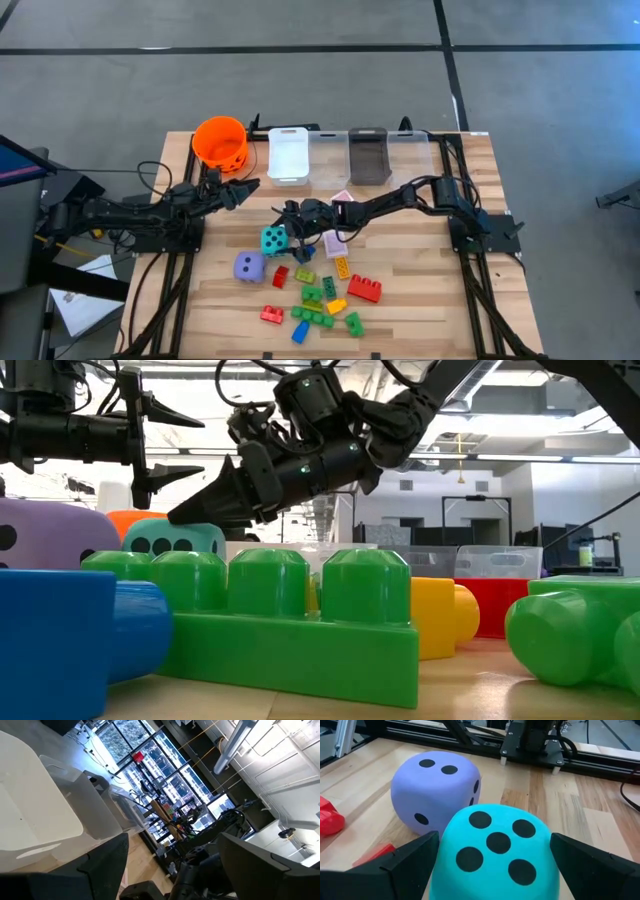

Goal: Pick & Place Toys
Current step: Put the blue dice into the left transparent bin

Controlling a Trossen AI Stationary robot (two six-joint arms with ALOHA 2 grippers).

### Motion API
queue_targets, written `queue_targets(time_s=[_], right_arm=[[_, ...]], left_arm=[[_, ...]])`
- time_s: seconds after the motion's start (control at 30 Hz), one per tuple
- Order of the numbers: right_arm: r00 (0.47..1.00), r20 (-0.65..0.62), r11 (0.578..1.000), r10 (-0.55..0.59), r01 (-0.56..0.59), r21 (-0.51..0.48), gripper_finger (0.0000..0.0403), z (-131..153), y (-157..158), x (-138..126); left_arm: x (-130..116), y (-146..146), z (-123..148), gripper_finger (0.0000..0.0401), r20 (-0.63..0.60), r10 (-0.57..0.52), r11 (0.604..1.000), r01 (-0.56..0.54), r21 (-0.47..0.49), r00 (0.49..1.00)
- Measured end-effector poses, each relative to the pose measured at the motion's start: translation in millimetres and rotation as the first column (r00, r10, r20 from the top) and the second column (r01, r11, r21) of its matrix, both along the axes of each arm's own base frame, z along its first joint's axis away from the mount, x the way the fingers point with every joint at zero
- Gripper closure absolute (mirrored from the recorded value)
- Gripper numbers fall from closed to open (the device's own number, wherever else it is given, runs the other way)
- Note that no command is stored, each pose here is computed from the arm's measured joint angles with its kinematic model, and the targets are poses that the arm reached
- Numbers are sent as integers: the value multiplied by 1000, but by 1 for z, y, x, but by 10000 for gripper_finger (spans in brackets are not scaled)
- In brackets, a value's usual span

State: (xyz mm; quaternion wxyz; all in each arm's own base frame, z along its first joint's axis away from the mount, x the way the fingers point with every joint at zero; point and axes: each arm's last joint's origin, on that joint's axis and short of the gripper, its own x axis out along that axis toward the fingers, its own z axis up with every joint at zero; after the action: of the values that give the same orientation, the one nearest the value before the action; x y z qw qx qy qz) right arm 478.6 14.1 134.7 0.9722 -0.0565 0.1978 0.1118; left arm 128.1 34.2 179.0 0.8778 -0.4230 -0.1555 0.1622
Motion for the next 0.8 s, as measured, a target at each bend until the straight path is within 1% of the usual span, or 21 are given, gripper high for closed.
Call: queue_targets(time_s=[0.23, 0.43, 0.8], right_arm=[[999, -4, 999, -33, 33, -16, 27, 0, 0, 0], [999, -2, 999, -36, 35, -27, 27, 0, 3, 0], [997, 30, 996, -69, 70, -48, 27, 14, 2, 9]], left_arm=[[0, 0, 0, 103, 0, 0, 1000, 0, 0, 1000], [0, 0, 0, 103, 0, -2, 1000, 2, 0, 1000], [0, 0, 0, 103, 0, -4, 1000, 4, 0, 1000]])
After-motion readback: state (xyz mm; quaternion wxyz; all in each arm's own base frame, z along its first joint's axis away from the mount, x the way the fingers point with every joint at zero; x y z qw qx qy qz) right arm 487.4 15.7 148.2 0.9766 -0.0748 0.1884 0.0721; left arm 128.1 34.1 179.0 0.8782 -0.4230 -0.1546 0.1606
